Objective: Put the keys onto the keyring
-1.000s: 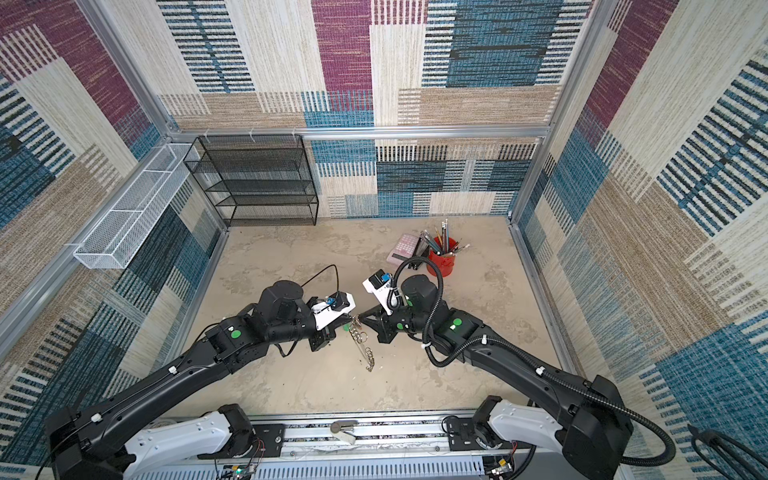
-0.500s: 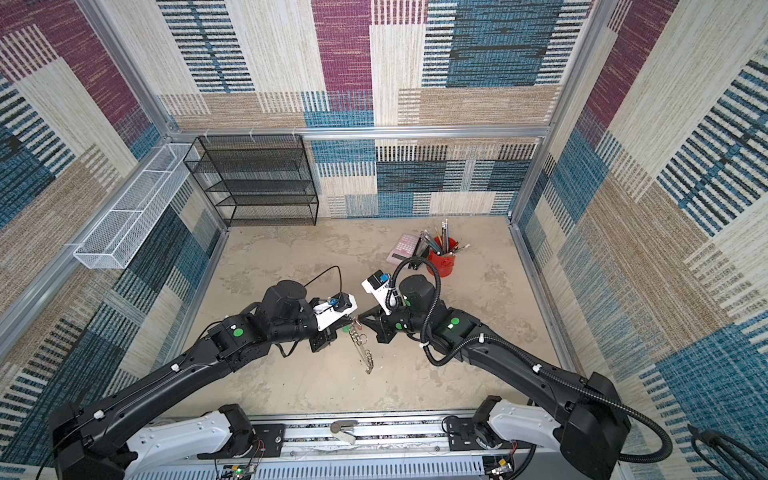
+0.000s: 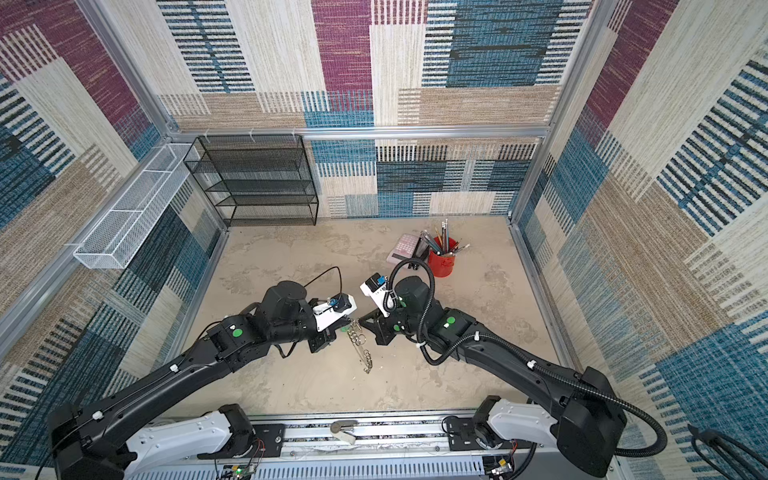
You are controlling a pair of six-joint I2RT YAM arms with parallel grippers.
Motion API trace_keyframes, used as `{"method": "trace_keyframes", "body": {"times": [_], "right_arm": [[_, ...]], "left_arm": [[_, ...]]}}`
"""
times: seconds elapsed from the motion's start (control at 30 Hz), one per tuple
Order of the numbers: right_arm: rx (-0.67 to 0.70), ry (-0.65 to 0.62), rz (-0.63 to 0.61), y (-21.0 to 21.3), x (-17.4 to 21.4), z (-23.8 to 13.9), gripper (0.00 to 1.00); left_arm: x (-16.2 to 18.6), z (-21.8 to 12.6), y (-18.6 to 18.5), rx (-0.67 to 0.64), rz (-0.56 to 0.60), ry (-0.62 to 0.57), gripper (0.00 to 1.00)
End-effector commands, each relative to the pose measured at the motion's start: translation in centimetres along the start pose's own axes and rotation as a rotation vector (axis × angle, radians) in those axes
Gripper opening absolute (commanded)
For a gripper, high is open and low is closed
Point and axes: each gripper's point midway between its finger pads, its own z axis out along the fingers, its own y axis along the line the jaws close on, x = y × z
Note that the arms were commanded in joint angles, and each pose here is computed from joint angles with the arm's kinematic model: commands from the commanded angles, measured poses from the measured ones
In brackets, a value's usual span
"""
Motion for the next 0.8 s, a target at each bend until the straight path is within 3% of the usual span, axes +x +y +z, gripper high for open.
{"method": "trace_keyframes", "body": {"times": [0.0,0.77], "right_arm": [[0.004,-0.036,-0.009,0.16,-1.05,-0.27,0.00],[-0.023,-0.042,0.001,0.71,-1.57,-0.19,0.00]], "left_arm": [[-0.90,-0.30,0.57,-0.029,0.023,-0.028,0.00],[-0.25,0.40,0.57,-0.030,0.056,0.031,0.00]]}}
